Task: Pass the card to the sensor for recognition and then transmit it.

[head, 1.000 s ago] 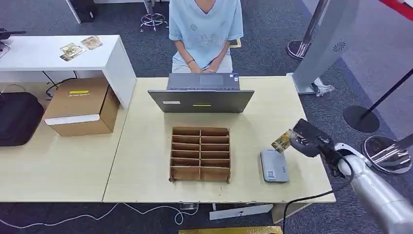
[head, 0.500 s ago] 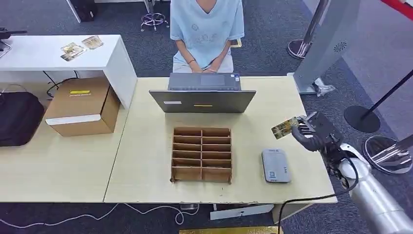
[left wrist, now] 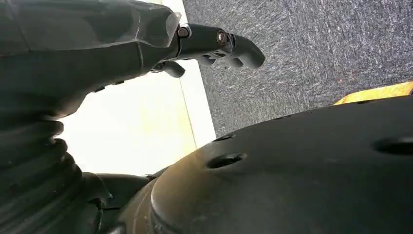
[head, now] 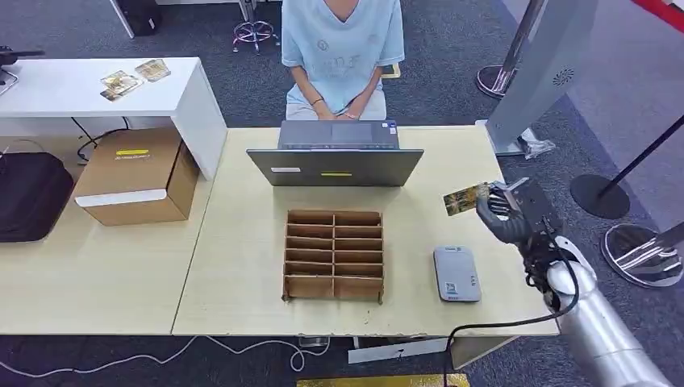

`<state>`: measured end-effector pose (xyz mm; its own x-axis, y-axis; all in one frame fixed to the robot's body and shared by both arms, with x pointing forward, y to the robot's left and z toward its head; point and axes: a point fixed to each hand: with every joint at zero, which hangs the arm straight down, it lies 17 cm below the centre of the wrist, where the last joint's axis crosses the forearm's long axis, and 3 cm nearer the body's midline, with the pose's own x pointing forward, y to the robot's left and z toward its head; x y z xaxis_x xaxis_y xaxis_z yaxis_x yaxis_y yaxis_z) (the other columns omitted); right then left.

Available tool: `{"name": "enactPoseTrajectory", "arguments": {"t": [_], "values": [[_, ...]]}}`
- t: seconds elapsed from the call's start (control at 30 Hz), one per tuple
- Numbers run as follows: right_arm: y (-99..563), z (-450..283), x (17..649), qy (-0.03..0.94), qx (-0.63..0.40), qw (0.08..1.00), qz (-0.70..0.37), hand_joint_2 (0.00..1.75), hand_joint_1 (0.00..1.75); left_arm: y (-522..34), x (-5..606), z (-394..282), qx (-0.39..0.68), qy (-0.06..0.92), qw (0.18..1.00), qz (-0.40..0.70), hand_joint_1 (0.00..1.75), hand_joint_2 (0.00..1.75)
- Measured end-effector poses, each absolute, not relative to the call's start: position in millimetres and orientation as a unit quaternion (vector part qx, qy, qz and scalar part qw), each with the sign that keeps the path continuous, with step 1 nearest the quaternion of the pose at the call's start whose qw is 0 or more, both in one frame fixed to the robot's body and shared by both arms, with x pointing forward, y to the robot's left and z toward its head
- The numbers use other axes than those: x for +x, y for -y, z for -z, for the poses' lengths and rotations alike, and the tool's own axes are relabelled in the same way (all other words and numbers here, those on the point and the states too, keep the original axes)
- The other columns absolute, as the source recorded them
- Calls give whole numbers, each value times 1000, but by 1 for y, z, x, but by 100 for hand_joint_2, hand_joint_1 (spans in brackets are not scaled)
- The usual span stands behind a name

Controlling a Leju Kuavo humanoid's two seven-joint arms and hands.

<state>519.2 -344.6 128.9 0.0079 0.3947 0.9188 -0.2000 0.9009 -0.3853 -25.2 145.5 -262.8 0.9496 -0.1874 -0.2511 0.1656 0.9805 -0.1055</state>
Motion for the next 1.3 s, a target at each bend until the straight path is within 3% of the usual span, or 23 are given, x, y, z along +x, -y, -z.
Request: {"name": "enactPoseTrajectory", "arguments": {"t": [0.33,0.7,1.07,1.3], "values": [[344,-165,518,750,-65,652,-93,175,175,-150,-23,265,-16,-123,990,69,0,175],[357,-228,481,842,-202,500,-22,175,175,-153,-23,267,21,-108,993,47,0,175],[342,-274,444,875,-326,358,-9,175,175,-153,-17,268,20,-82,989,123,0,175],[296,-311,442,875,-402,252,-99,175,175,-153,-13,268,11,-69,980,188,0,175]]}}
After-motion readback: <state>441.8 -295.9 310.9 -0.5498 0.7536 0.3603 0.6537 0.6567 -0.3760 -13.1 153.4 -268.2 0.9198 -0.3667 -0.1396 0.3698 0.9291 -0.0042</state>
